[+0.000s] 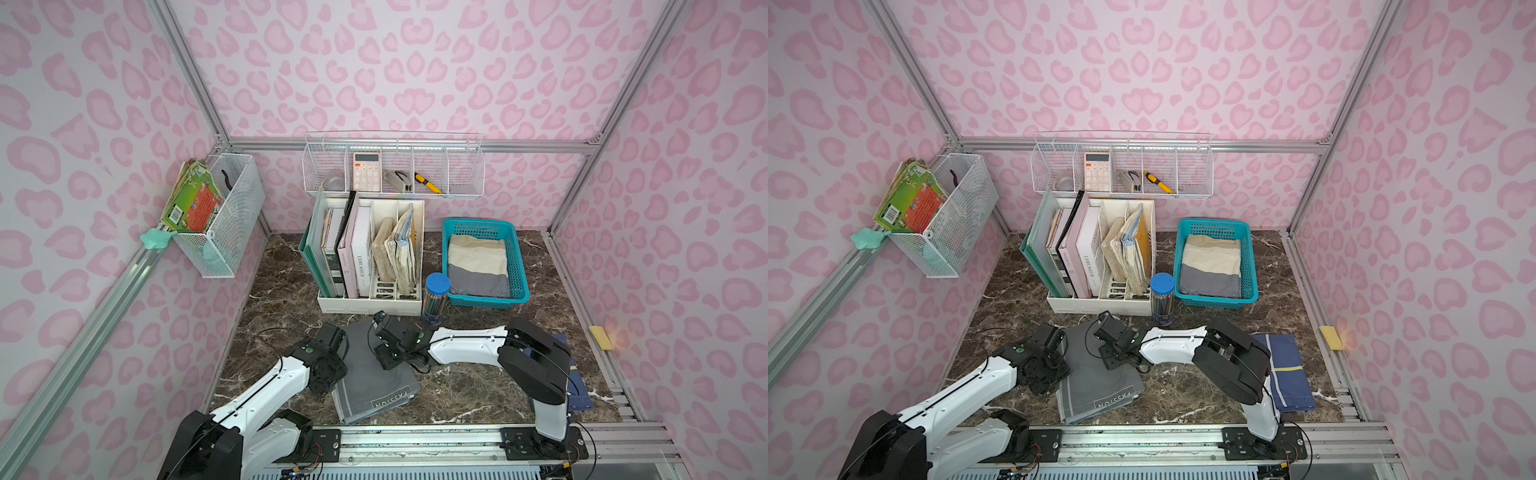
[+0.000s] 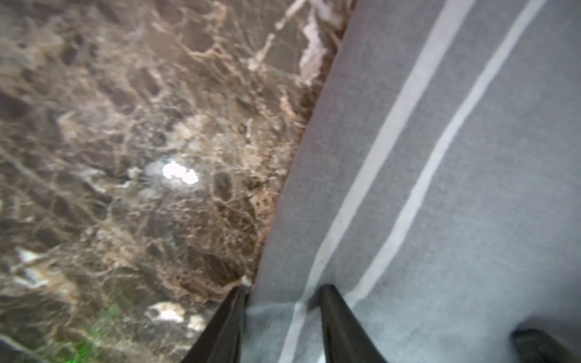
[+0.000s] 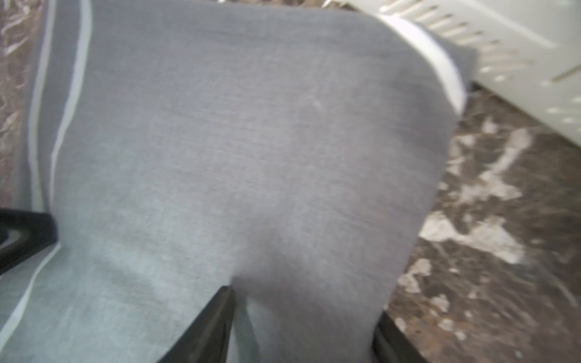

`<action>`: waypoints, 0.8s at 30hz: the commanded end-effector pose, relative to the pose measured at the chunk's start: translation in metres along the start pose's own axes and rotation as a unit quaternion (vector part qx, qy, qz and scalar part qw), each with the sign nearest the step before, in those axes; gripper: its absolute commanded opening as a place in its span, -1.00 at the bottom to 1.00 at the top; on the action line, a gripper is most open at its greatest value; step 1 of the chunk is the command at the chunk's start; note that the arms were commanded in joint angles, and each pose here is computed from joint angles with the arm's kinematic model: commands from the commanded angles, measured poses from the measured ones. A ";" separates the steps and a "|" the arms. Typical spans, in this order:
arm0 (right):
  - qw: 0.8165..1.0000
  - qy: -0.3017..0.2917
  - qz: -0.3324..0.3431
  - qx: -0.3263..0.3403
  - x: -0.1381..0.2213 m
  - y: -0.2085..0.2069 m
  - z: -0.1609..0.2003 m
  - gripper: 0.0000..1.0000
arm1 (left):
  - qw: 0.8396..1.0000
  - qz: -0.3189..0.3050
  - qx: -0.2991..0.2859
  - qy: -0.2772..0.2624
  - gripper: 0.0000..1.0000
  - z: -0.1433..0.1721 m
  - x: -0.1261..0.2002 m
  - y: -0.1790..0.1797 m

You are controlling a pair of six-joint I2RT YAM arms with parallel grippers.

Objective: Put the folded pillowcase in the basket
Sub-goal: Pick up the pillowcase at the center of the board.

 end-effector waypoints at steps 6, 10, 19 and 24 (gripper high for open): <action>1.000 0.010 -0.013 0.014 0.008 0.013 0.005 -0.35 | 0.998 0.058 -0.012 0.020 -0.41 0.004 0.002 -0.010; 1.000 -0.009 -0.016 0.014 0.018 0.016 -0.001 -0.62 | 0.998 0.061 -0.018 0.016 -0.61 0.004 0.005 -0.010; 0.997 -0.069 -0.026 0.033 0.050 0.029 -0.011 -1.00 | 0.995 0.090 -0.033 -0.032 -0.98 0.001 0.035 -0.008; 0.991 -0.125 -0.016 0.052 0.084 0.038 -0.023 -1.00 | 0.987 0.129 -0.053 -0.082 -1.00 -0.002 0.067 -0.007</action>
Point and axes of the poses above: each gripper's point midway between its finger pads, its own x axis back along the fingers, its own y axis along the line the jaws close on, z = x × y, the point moved 8 cm from there along x, back along the fingers, and after that the axes turned 7 degrees about -x, right-handed, at the moved point
